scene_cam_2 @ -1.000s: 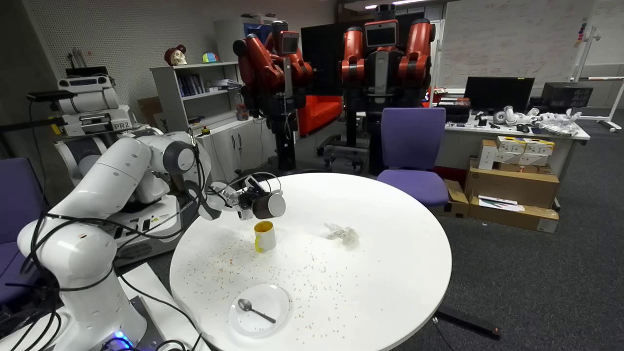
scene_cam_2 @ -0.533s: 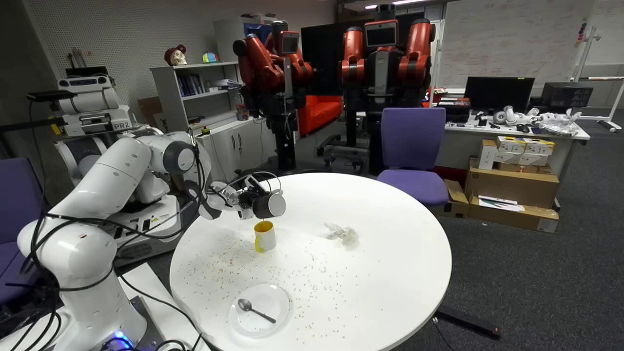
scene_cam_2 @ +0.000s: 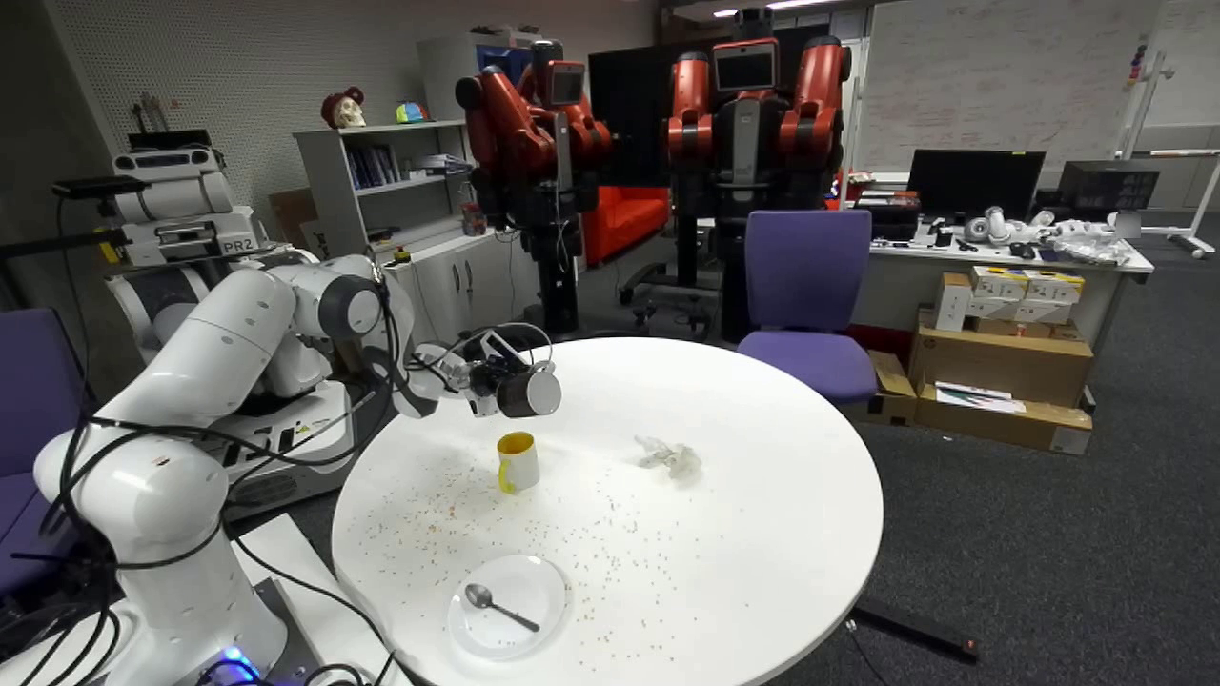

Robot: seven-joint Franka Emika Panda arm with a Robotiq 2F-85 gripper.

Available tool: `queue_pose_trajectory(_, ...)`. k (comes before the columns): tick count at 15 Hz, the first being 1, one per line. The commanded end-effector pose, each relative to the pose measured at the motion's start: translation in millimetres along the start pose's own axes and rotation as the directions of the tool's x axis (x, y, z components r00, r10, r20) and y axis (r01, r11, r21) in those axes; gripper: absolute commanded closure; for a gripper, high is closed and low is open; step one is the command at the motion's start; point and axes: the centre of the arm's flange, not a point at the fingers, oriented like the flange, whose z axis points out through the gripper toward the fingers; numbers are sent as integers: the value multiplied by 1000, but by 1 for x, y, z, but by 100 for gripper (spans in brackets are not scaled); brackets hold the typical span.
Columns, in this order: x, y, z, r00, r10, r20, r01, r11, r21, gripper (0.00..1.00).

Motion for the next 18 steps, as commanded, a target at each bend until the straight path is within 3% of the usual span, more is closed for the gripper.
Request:
queue_pose_trajectory(1,-20,-14,2,996,63,-56,-61,997,46,95)
queue_pose_trajectory(5,-36,-22,9,978,142,-150,-136,990,45,95)
queue_pose_trajectory(10,-71,-38,24,916,276,-291,-269,961,67,95)
queue_pose_trajectory(15,-115,-62,45,814,415,-406,-405,907,114,95)
queue_pose_trajectory(18,-141,-81,61,719,474,-509,-474,869,140,95)
